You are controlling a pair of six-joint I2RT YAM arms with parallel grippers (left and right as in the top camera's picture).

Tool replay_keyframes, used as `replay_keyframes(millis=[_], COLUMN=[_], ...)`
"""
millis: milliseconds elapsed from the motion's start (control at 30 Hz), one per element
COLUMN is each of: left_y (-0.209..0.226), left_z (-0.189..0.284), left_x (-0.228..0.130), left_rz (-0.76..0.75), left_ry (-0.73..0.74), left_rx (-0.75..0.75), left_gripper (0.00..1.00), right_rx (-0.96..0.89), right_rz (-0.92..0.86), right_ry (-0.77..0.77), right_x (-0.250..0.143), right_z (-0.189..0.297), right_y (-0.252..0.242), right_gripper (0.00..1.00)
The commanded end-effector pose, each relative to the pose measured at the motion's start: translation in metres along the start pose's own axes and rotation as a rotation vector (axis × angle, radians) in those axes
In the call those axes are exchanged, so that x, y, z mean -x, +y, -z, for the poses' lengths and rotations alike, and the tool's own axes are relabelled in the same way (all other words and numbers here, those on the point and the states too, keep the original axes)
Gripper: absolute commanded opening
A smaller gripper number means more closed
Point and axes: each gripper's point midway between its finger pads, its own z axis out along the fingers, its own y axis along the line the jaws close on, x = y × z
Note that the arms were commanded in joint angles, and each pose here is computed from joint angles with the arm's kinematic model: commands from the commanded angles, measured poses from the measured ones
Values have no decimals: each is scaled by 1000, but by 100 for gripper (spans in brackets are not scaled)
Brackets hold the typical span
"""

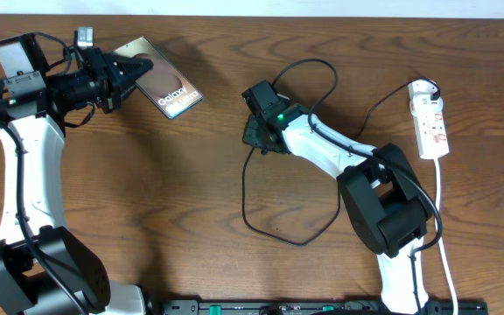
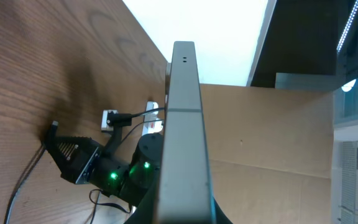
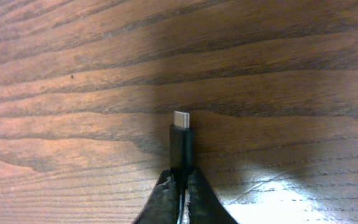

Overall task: Plug charger to phone and switch on socket
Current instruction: 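Grasp the black cable's plug end with the right gripper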

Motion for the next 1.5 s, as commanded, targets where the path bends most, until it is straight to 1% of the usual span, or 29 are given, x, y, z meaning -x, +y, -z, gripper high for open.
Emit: replay_keyframes(millis=[0,100,167,267,333,467,667,833,1033,1200,1367,1467], left_y=[-19,-19,-19,-19,-19,-20,-24,-26,-28,-29,-31,-32], left_z=[5,5,5,5,5,5,5,6,6,5,-1,-5], left_x=[-6,-6,-6,-6,-6,-7,-11,-13,-15,-17,-22,-26], left_rz=[-44,-45,-45,-45,-44,-45,-63,-82,-89,-104,-110,-114], left_ry=[19,19,19,19,19,25,46,59,69,78,98,113], left_rx=[-41,-41,-41,-41,-42,-47,-67,-81,-92,-100,-101,-102], left_gripper=[7,7,7,7,7,7,7,7,7,7,7,7], right_rx=[-38,8,67,211,347,592,789,852,853,880,889,804], right_rz=[3,66,134,260,360,497,583,572,552,482,369,260], right_ry=[19,45,58,72,86,105,163,189,141,97,106,154], right_x=[-8,-4,3,17,23,28,14,6,-2,-19,-43,-55], right_z=[-14,-8,6,40,71,130,176,196,217,224,205,180], right_y=[-8,-4,2,16,27,36,31,25,8,-9,-27,-47], right_gripper=[1,1,1,1,1,1,1,1,1,1,1,1])
